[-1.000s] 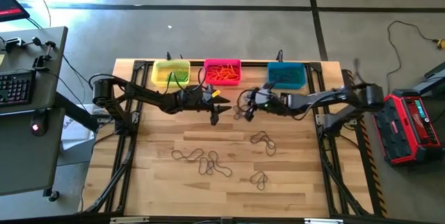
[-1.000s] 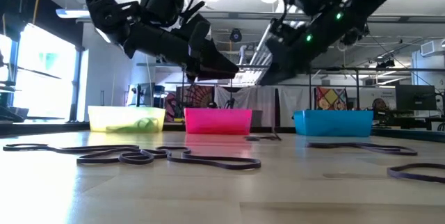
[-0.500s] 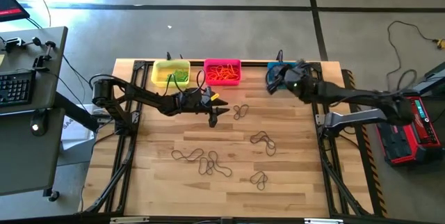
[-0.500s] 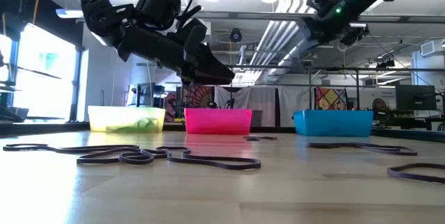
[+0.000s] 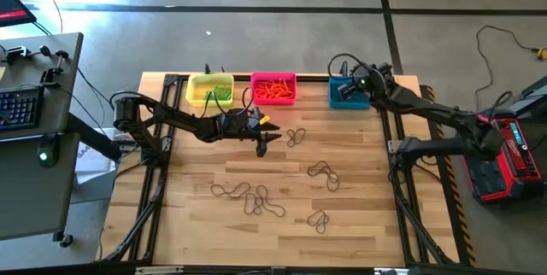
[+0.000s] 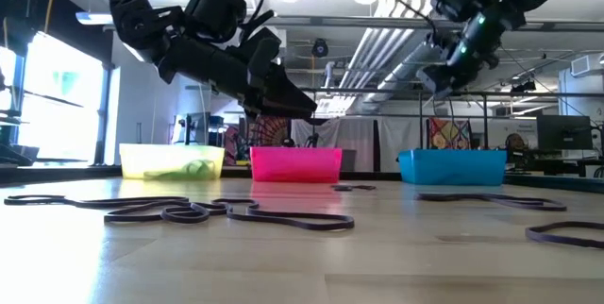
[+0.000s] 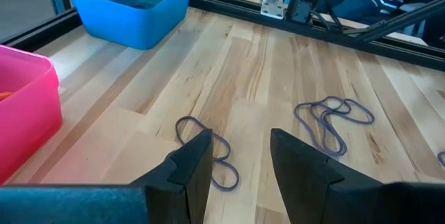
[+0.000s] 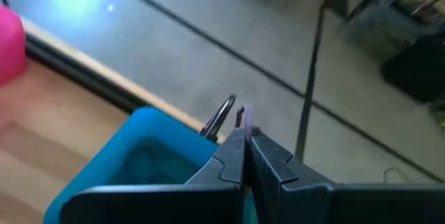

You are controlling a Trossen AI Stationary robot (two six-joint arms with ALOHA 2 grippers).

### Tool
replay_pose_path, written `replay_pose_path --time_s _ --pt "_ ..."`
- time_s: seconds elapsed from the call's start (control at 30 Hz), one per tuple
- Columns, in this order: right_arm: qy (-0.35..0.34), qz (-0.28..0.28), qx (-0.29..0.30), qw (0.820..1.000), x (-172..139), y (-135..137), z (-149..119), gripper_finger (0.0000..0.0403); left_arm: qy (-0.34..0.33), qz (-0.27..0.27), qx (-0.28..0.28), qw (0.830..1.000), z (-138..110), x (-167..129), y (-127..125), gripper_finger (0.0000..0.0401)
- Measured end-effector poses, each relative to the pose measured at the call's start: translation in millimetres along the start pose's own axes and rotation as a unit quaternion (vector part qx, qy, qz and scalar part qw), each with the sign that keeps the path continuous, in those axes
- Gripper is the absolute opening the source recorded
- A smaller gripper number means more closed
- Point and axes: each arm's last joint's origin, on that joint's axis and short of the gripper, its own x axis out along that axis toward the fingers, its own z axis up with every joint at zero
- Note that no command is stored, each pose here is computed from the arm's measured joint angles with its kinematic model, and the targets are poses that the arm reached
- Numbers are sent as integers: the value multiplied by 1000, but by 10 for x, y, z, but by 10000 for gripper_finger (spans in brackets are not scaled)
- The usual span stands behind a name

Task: Sort rubber bands into baskets
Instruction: Put the violet rubber band into the blue bin

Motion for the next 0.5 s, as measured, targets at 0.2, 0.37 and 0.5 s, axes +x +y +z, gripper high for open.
replay_pose_path --time_s 0.2,0.37,0.5 --pt "56 21 1 998 283 11 -102 0 1 -6 5 1000 -7 1 -39 138" --pt "102 26 -5 994 478 56 -211 0 7 -5 5 1000 -17 1 -38 138" --pt "127 45 -11 991 584 105 -278 17 8 -5 6 1000 -20 1 -37 138"
